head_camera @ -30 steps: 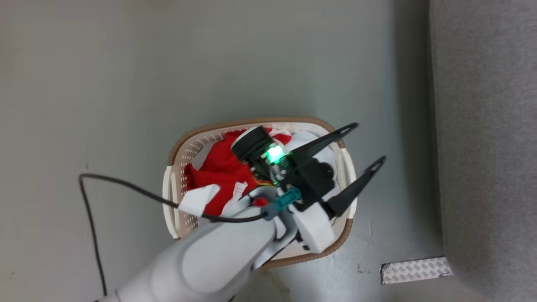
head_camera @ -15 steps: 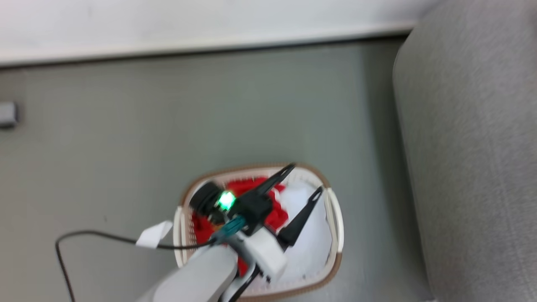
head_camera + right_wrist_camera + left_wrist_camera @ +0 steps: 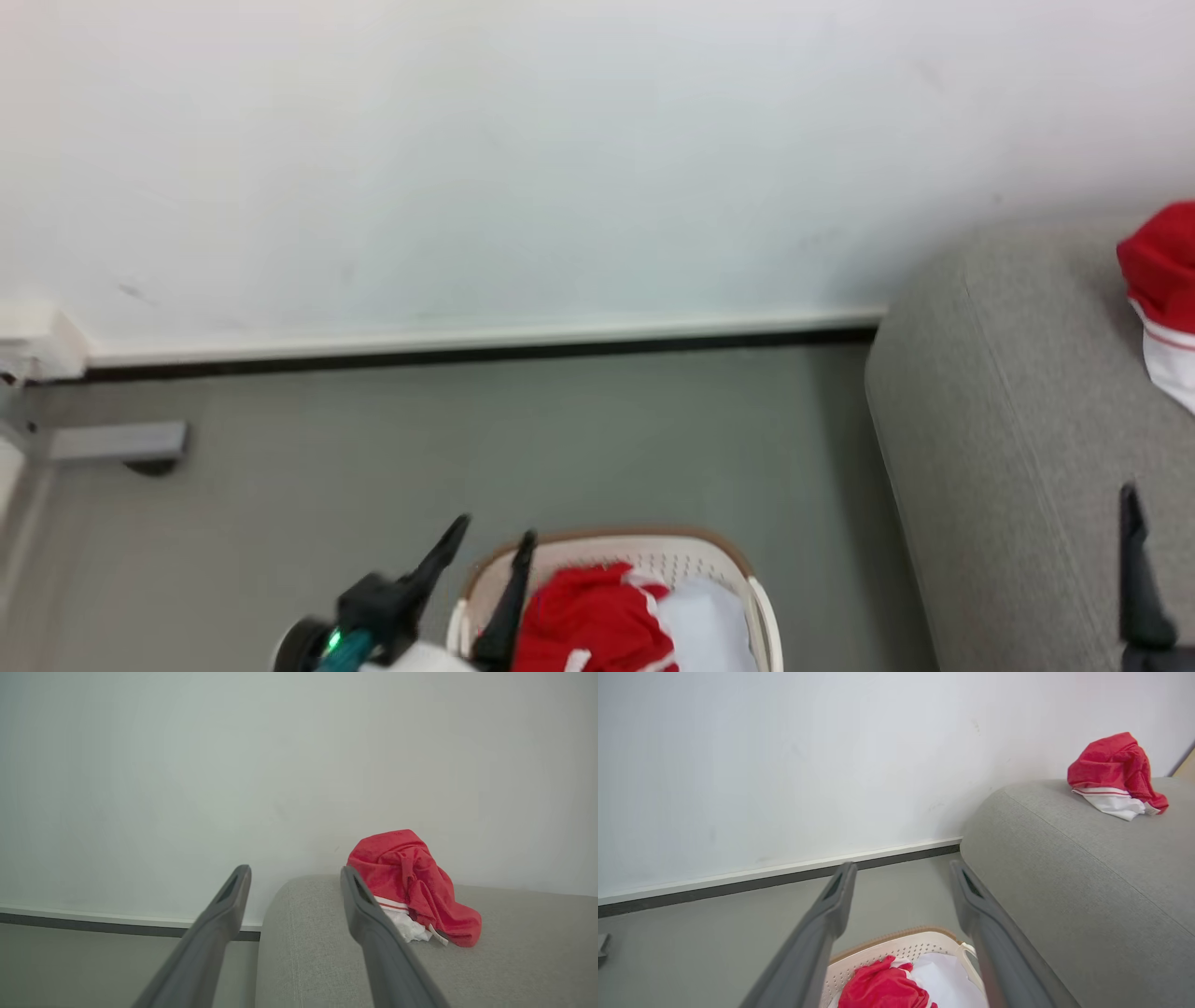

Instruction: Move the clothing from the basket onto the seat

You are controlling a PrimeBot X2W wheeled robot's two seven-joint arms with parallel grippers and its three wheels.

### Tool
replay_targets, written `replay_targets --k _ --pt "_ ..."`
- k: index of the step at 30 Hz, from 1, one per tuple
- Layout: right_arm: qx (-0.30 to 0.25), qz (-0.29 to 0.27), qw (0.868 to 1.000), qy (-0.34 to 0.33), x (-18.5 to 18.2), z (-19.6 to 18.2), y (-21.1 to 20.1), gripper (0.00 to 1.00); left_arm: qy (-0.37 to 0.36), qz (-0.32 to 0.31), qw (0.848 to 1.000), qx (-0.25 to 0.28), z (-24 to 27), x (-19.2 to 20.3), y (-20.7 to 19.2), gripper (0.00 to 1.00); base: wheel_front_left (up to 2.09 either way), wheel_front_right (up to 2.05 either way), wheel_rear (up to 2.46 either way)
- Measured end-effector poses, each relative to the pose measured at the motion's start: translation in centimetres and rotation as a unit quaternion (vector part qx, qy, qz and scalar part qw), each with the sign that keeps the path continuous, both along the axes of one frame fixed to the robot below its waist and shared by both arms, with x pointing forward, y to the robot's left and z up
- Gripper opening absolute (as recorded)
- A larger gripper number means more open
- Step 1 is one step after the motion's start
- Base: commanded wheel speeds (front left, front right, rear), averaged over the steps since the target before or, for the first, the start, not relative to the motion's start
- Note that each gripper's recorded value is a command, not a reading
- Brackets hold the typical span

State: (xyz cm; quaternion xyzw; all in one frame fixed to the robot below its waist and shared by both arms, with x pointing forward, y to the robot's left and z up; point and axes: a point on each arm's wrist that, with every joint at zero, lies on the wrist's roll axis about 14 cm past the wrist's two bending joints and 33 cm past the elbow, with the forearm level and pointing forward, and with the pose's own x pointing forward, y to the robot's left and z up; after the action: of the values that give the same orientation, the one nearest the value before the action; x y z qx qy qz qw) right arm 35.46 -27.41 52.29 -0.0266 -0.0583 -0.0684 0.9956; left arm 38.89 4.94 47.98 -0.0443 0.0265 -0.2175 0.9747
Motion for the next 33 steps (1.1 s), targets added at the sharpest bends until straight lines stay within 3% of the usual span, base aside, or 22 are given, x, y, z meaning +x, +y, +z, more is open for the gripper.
replay_targets --k 12,18,33 --pt "0.041 0.085 0.995 0.038 -2.7 -3.2 8.0 1.00 -0.010 0.147 0.989 0.007 -0.1 -5.3 9.9 1.00 0.00 0.00 0.00" --pt "0.063 0.102 0.991 0.055 -2.8 -4.4 9.3 1.00 -0.019 0.178 0.984 -0.001 0.3 -6.2 11.4 1.00 0.00 0.00 0.00" --pt "0.068 0.103 0.990 0.064 -2.8 -4.9 9.5 1.00 -0.013 0.177 0.984 0.002 -0.4 -6.0 11.5 1.00 0.00 0.00 0.00"
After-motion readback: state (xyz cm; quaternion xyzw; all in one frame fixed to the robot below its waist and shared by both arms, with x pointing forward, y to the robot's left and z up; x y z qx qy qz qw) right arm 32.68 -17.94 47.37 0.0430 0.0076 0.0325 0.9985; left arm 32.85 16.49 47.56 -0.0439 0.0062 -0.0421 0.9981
